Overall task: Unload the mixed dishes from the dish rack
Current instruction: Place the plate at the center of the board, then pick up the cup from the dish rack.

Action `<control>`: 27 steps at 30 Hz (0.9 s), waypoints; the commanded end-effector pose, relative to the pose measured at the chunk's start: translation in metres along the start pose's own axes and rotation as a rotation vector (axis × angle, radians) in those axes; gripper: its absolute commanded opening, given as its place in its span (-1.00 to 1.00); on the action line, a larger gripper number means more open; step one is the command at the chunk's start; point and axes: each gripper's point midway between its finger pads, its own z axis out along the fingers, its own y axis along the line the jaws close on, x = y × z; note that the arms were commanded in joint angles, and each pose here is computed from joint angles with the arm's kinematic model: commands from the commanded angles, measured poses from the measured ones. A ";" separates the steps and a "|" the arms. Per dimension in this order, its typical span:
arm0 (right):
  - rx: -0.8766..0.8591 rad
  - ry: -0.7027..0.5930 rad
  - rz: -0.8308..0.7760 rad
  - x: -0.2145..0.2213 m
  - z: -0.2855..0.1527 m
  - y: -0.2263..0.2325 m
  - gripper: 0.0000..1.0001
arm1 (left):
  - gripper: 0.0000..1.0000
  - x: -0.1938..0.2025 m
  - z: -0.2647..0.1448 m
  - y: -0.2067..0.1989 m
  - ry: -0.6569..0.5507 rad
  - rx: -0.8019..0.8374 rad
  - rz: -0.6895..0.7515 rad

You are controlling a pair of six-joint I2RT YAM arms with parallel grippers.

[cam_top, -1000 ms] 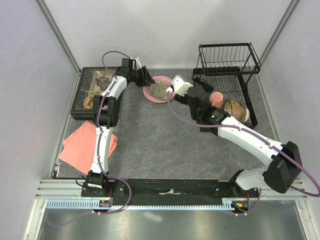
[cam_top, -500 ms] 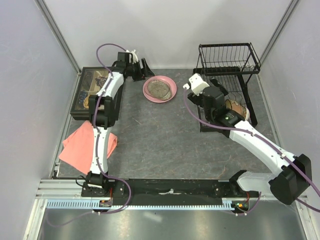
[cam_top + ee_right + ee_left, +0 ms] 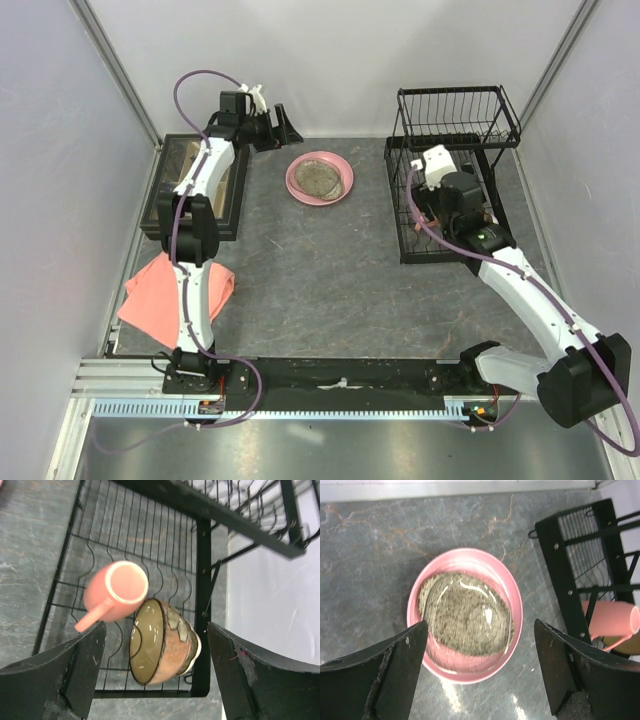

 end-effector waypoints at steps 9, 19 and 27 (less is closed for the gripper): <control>0.004 0.138 0.202 0.051 0.018 -0.028 0.78 | 0.83 0.043 -0.083 -0.019 0.073 -0.059 0.248; 0.043 0.248 0.194 0.081 0.031 -0.023 0.68 | 0.82 0.095 -0.120 -0.021 0.139 -0.076 0.274; 0.021 0.277 0.185 0.089 0.042 -0.013 0.61 | 0.82 0.113 -0.135 -0.023 0.146 -0.078 0.306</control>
